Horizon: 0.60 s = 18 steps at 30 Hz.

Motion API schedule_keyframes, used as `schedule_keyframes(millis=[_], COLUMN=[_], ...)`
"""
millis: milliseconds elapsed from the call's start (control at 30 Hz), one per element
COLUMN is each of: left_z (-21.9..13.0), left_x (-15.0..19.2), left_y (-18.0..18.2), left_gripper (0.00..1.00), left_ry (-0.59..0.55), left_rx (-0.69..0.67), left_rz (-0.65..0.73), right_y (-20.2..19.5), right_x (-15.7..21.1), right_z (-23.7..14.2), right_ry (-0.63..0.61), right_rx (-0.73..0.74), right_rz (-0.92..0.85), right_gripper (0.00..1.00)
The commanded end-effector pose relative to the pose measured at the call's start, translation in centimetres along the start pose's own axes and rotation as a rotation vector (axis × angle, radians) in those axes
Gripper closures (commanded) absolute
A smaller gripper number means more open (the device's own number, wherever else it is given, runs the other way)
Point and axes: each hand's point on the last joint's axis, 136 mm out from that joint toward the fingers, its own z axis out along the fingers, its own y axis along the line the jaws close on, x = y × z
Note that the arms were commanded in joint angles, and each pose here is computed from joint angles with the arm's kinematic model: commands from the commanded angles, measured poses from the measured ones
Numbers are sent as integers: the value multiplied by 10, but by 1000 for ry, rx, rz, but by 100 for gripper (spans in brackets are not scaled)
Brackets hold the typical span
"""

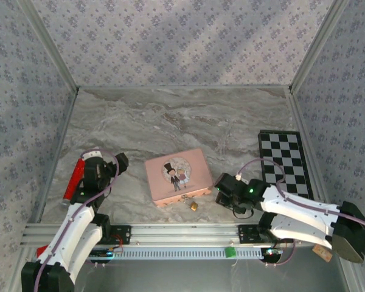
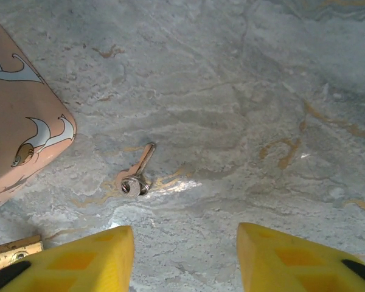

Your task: Unlock the padlock with the key

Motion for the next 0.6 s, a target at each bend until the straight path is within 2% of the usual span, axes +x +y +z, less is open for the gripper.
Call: schedule_keyframes(millis=[0, 67, 300, 567], left_z=[-1, -1, -3, -3], left_x=[-7, -7, -9, -9], left_y=[-3, -3, -3, -2], left_gripper=[0, 0, 0, 0], left_ry=[-28, -29, -37, -37], left_rx=[9, 9, 7, 4], left_rz=[-2, -1, -1, 0], right_y=[12, 16, 26, 27], right_x=[0, 1, 0, -1], right_z=[4, 9, 18, 22], right_ry=[11, 29, 45, 60], right_rx=[-33, -43, -61, -7], right_rz=[6, 7, -15, -39], right_gripper=[56, 60, 60, 70])
